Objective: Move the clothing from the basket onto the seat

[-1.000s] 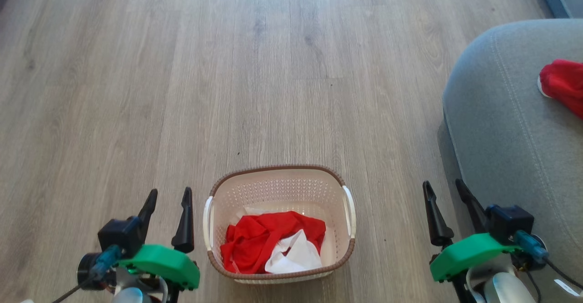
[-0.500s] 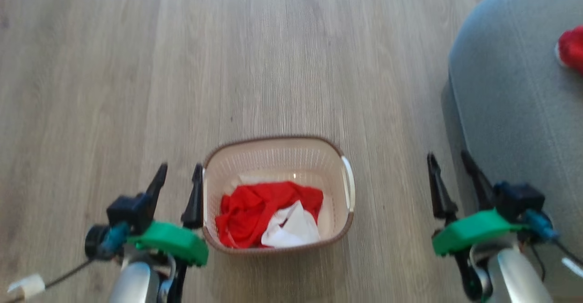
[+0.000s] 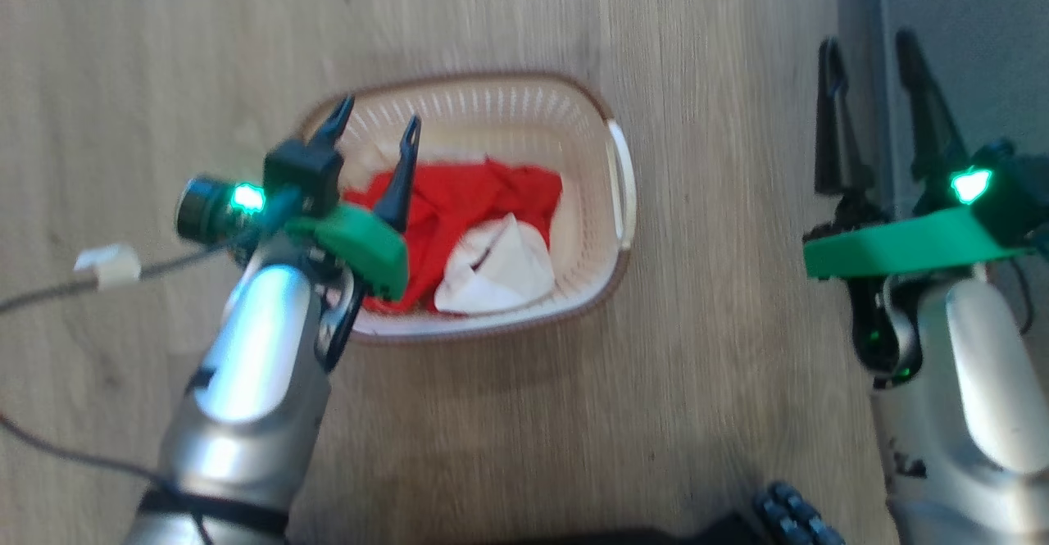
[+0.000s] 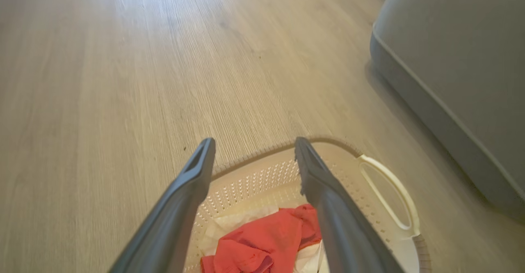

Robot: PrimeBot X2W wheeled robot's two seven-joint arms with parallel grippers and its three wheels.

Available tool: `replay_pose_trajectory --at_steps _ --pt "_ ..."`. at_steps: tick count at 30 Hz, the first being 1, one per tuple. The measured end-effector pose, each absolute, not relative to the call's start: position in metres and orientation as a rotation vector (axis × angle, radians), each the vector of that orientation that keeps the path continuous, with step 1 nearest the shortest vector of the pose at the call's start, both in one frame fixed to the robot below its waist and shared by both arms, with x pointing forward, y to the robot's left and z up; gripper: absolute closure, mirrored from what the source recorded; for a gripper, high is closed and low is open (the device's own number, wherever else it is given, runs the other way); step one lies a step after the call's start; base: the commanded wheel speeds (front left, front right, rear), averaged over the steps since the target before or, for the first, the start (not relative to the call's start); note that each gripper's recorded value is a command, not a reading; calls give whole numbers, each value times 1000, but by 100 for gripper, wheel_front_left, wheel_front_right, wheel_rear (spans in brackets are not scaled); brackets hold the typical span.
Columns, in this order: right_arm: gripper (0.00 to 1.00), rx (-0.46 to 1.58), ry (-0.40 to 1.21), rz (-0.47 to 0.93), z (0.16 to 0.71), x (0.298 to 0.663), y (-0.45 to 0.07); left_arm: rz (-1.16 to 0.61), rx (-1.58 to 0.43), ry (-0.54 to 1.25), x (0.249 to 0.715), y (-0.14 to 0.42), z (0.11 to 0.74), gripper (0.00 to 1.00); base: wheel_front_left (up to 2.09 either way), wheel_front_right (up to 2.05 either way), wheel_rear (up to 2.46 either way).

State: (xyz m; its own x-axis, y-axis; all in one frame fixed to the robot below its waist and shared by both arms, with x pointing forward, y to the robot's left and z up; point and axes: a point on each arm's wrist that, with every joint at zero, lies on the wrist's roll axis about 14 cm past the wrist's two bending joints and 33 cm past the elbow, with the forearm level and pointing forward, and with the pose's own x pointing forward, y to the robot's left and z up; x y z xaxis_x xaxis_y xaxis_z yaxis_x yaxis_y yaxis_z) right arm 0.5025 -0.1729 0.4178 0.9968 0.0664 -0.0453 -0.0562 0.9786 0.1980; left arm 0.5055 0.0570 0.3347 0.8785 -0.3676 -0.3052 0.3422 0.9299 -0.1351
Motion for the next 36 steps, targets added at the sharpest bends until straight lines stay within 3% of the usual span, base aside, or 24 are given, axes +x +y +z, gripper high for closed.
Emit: replay_pose_trajectory --at_steps 6,13,23,36 --pt "0 173 90 42 381 522 -183 -473 0 546 517 28 251 0 0 0 0" --pt "0 164 85 42 366 533 -189 -564 71 805 497 2 172 0 0 0 0" --pt "0 167 137 4 344 524 -205 -604 73 935 494 -28 129 0 0 0 0" --pt "0 156 181 -47 331 512 -226 -598 197 1116 462 -12 66 0 0 0 0"
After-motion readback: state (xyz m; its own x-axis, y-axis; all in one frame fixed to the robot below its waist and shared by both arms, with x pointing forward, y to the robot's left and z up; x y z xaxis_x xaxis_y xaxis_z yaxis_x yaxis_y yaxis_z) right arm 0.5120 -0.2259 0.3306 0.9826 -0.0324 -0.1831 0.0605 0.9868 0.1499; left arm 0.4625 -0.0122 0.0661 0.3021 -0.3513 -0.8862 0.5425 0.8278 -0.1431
